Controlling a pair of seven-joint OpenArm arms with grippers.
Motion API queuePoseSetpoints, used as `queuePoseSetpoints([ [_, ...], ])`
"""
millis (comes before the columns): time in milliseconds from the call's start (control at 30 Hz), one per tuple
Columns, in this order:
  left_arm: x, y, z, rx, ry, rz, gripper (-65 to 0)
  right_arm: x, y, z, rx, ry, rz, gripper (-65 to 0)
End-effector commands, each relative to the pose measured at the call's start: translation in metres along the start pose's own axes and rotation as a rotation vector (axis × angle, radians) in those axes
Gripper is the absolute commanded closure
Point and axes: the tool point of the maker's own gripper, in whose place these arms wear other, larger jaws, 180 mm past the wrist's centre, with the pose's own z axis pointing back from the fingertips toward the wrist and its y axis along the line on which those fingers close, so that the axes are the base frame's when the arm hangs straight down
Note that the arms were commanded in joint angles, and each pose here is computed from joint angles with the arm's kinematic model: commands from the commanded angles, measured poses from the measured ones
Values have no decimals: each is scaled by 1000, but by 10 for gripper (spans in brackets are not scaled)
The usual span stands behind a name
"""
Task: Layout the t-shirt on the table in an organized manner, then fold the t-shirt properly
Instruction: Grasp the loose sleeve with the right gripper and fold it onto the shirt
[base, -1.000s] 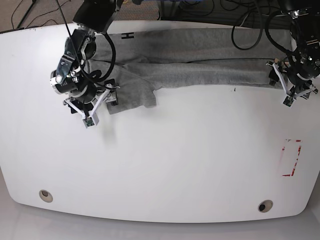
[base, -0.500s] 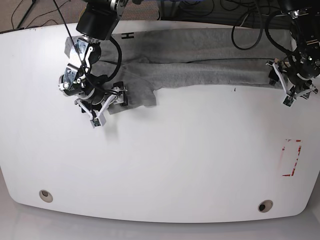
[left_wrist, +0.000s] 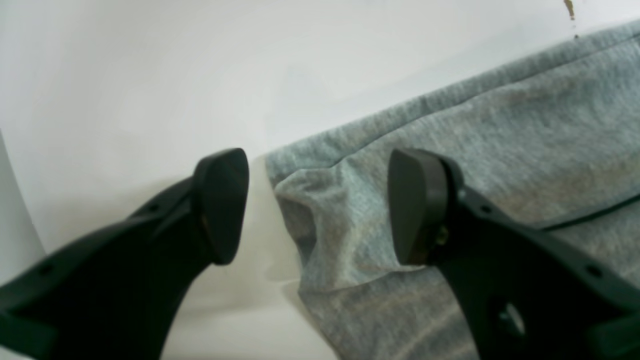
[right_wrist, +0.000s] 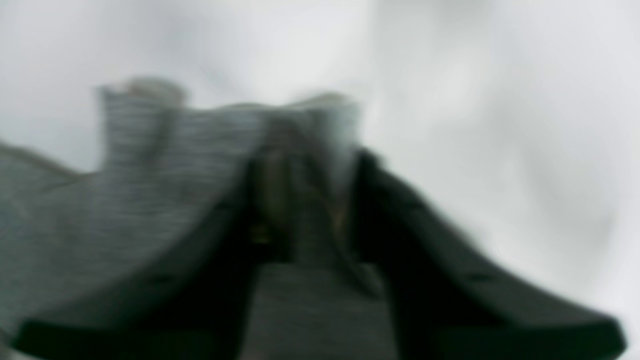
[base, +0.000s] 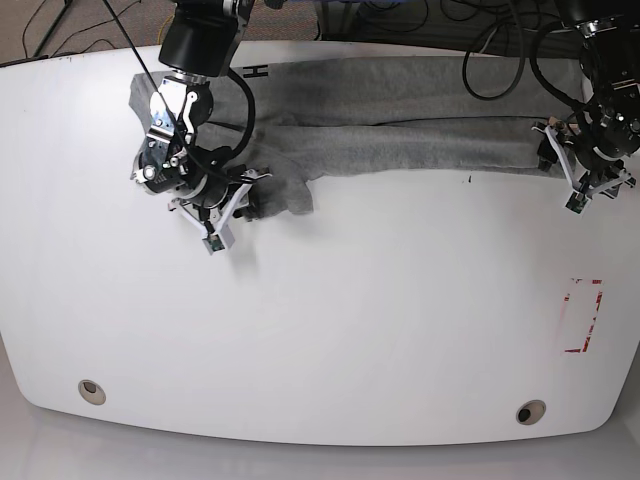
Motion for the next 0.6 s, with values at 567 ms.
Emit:
queuePoseSetpoints([
  [567,10,10,5,27,-31,-10,-399,22,16,45,4,-93,56,0],
])
